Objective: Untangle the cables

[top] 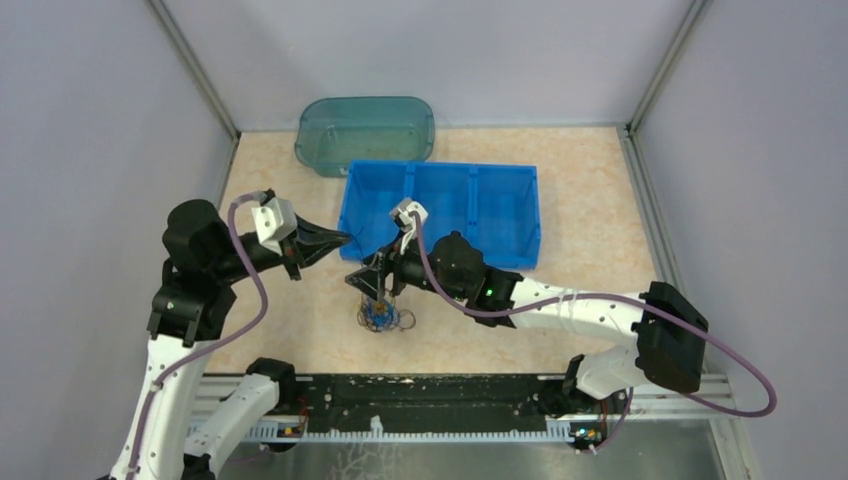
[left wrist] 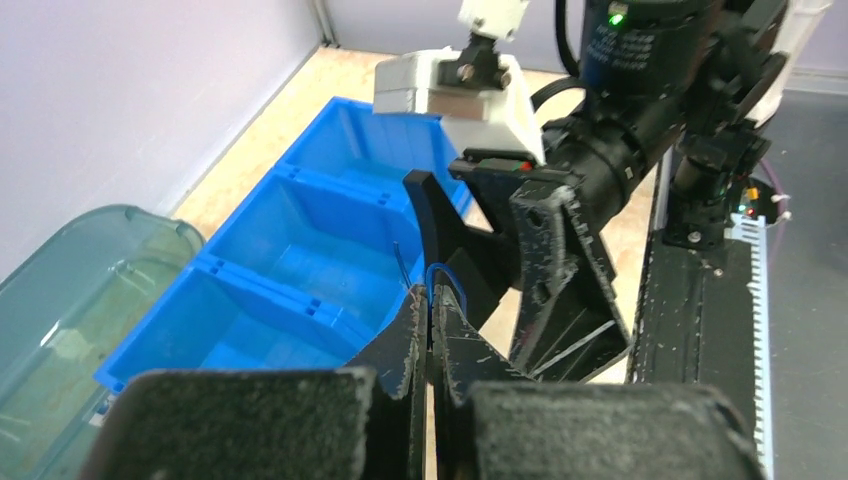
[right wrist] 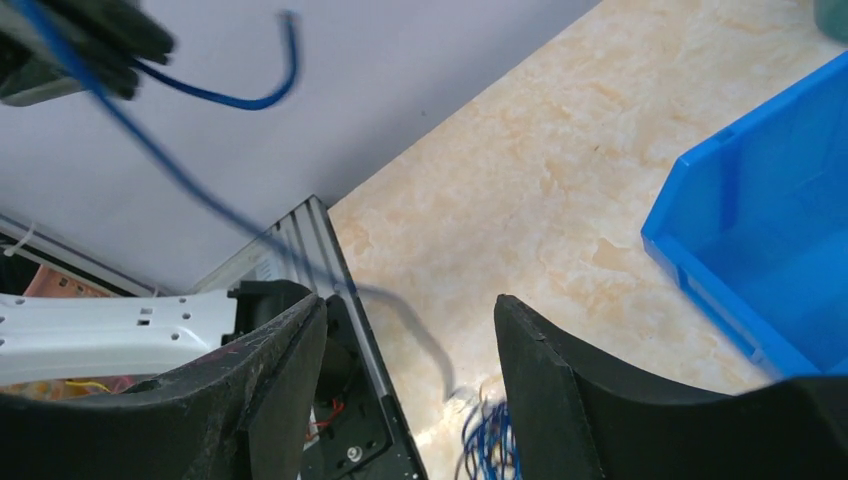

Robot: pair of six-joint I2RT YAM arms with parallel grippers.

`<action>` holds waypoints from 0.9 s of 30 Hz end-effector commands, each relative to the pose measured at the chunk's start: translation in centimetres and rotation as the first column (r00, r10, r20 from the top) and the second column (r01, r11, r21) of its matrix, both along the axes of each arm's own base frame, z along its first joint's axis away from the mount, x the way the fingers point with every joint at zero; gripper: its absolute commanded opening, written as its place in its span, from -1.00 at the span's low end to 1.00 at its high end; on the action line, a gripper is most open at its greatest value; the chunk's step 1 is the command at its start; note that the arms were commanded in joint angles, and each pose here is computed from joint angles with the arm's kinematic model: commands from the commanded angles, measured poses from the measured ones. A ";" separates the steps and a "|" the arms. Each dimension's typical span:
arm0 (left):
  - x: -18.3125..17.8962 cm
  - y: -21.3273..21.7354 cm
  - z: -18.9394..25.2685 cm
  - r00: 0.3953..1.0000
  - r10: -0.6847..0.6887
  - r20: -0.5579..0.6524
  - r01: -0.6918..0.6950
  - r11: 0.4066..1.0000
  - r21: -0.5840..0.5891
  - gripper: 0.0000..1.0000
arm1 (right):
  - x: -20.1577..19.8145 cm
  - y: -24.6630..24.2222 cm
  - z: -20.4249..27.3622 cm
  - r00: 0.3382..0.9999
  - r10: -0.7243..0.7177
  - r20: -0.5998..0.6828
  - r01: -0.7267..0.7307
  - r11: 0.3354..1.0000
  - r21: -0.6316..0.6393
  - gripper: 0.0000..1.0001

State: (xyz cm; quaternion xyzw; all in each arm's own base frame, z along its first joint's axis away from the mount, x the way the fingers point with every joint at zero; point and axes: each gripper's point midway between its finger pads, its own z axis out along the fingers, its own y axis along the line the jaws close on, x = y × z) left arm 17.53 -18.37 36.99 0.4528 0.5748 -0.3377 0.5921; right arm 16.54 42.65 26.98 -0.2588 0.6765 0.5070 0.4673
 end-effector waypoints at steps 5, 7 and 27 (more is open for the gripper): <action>-2.6 -0.6 3.6 0.997 -0.077 -0.002 0.077 0.994 -0.074 -0.99 | 0.2 1.2 2.7 1.000 -0.005 0.028 0.002 0.995 0.097 0.14; -2.8 -0.5 4.3 0.997 -0.075 0.019 0.076 0.994 -0.078 -1.00 | 0.2 1.5 2.0 1.000 0.003 0.014 -0.005 0.996 0.087 0.07; -4.9 -0.2 15.0 0.983 -0.052 0.177 0.094 0.968 -0.234 -0.97 | -0.1 2.6 -4.7 0.992 0.015 -0.123 -0.011 1.000 0.028 -0.12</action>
